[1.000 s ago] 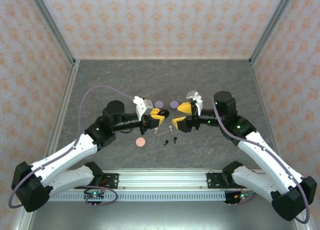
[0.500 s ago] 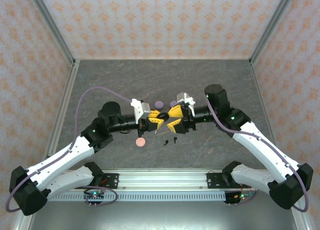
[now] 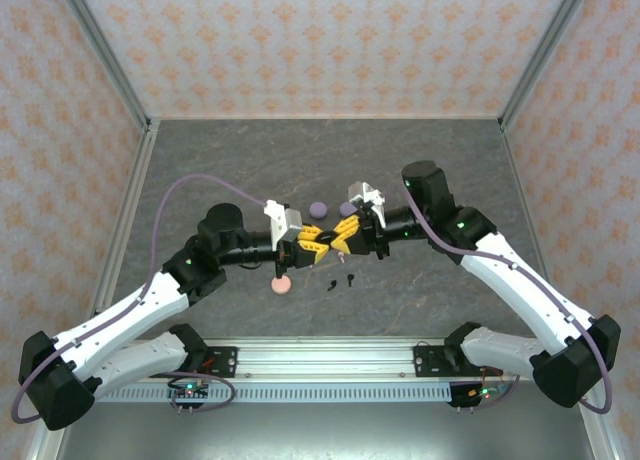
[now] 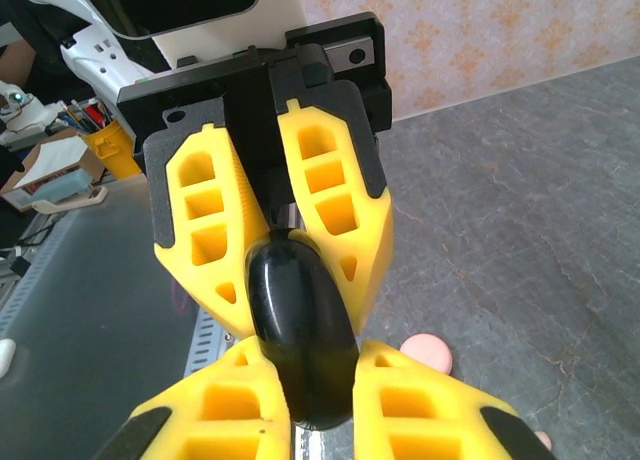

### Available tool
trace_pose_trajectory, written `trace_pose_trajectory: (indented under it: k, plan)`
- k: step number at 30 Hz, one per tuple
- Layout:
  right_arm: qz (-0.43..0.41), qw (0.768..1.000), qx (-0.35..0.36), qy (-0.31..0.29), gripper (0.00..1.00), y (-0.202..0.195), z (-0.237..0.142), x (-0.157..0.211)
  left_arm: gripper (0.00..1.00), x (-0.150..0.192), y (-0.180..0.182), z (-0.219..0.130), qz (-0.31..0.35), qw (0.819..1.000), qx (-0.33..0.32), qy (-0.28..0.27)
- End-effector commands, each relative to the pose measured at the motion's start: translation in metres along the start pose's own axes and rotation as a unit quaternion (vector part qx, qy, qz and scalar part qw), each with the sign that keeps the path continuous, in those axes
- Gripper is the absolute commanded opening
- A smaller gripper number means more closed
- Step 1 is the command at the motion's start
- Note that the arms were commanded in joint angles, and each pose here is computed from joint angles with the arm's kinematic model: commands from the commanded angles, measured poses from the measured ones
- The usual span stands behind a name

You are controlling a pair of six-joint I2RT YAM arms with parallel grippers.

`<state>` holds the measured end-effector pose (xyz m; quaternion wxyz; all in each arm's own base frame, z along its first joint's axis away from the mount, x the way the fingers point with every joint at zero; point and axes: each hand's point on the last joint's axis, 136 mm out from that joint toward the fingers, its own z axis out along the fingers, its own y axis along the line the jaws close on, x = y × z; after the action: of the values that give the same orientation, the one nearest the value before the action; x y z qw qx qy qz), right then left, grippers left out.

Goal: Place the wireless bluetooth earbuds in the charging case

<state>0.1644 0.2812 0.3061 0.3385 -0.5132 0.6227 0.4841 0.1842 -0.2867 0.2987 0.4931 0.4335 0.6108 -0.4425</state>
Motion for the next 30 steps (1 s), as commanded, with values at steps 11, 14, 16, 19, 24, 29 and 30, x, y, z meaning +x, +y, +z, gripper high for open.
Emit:
trace_pose_trajectory:
  k: [11,14,16,19,24,29,30]
  plan:
    - [-0.041,0.999,-0.010,-0.023,0.09,0.021,-0.010,-0.022,0.36,-0.001,0.007,0.003,-0.006,1.000,-0.016,0.001]
    - [-0.039,0.999,-0.007,-0.021,0.09,0.019,-0.009,-0.022,0.36,0.000,0.007,0.003,-0.008,1.000,-0.017,0.001]
    - [-0.039,0.999,-0.004,-0.021,0.09,0.018,-0.009,-0.022,0.35,0.001,0.007,0.003,-0.009,1.000,-0.016,0.003]
    - [-0.038,0.999,-0.003,-0.020,0.09,0.018,-0.009,-0.022,0.29,0.002,0.007,0.004,-0.010,1.000,-0.017,0.005]
    - [-0.036,0.999,0.012,-0.018,0.17,0.015,-0.011,-0.022,0.16,0.003,0.007,0.004,-0.011,1.000,-0.017,0.006]
    - [-0.040,0.998,0.053,-0.018,0.39,0.006,-0.016,-0.022,0.11,0.002,0.007,0.003,-0.009,1.000,-0.018,0.005]
    - [-0.040,0.997,0.058,-0.019,0.43,0.004,-0.016,-0.023,0.11,0.002,0.007,0.003,-0.009,1.000,-0.018,0.005]
